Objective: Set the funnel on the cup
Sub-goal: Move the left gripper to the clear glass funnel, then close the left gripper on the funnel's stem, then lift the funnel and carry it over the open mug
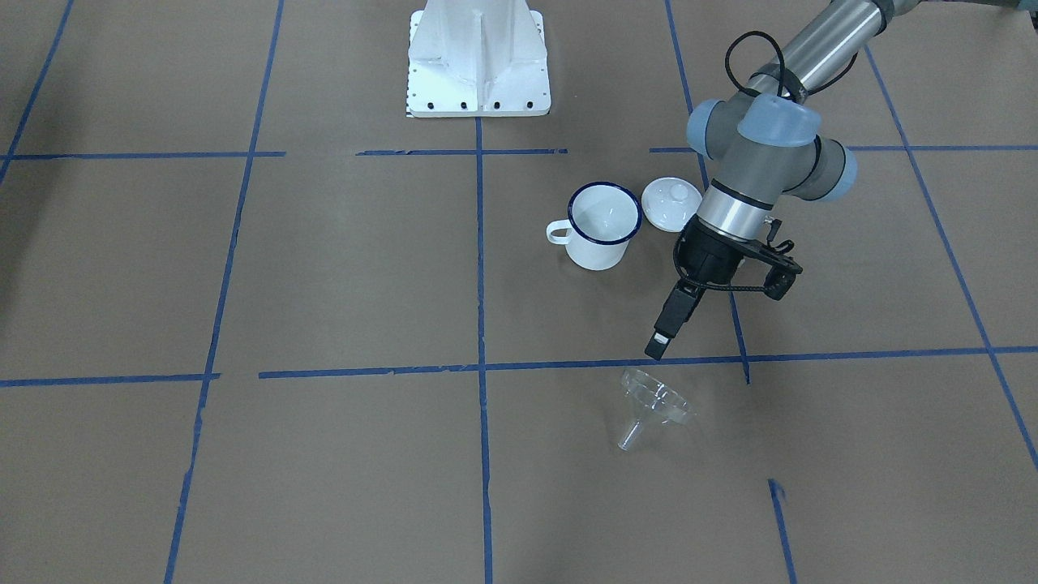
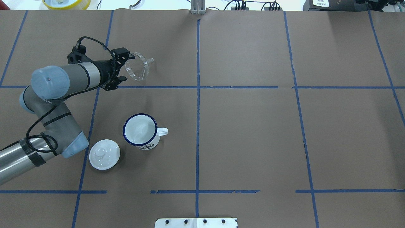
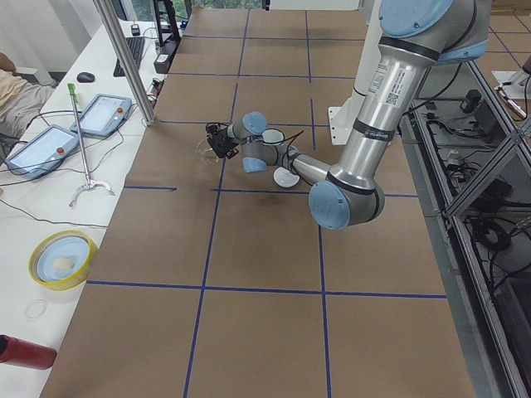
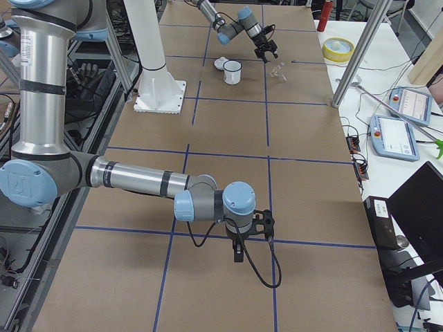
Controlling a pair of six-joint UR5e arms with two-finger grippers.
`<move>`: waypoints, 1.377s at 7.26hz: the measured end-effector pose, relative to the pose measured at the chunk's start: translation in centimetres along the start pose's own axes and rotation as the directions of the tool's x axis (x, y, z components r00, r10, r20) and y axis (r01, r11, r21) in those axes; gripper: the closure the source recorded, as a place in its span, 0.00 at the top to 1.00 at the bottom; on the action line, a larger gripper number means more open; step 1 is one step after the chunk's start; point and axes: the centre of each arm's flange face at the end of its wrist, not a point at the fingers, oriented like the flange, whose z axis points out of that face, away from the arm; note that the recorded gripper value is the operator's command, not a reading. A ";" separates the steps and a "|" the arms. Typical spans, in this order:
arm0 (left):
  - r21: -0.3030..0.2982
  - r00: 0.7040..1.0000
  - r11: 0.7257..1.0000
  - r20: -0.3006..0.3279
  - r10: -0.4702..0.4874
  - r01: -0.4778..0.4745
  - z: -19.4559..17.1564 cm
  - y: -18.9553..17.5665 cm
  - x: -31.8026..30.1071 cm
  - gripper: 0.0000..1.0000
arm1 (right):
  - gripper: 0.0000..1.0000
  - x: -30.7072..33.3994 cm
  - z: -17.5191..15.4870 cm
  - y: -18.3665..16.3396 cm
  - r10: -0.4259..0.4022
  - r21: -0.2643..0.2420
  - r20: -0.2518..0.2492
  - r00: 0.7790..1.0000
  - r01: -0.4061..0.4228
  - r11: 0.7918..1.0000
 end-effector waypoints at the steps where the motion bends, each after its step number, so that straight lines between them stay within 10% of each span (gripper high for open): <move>1: -0.008 0.999 1.000 -0.036 -0.017 0.017 0.2 -0.8 -0.3 0.96 | 1.00 0.0 0.0 0.0 0.000 0.000 0.000 1.000 0.000 1.000; 5: -0.004 0.994 1.000 -0.101 -0.030 0.030 2.6 -1.4 2.1 0.82 | 1.00 0.0 0.0 0.0 0.000 0.000 0.000 1.000 0.000 1.000; 6: -0.002 0.993 1.000 -0.111 -0.030 0.030 3.4 -1.5 2.1 0.70 | 1.00 0.0 0.0 0.0 0.000 0.000 0.000 1.000 0.000 1.000; 8: 0.004 0.991 0.999 -0.129 -0.031 0.032 4.5 -1.8 2.1 0.00 | 1.00 0.0 0.0 0.0 0.000 0.000 0.000 1.000 0.000 1.000; 10: 0.005 0.991 0.999 -0.133 -0.030 0.031 4.6 -1.8 2.2 0.00 | 1.00 0.0 0.0 0.0 0.000 0.000 0.000 1.000 0.000 1.000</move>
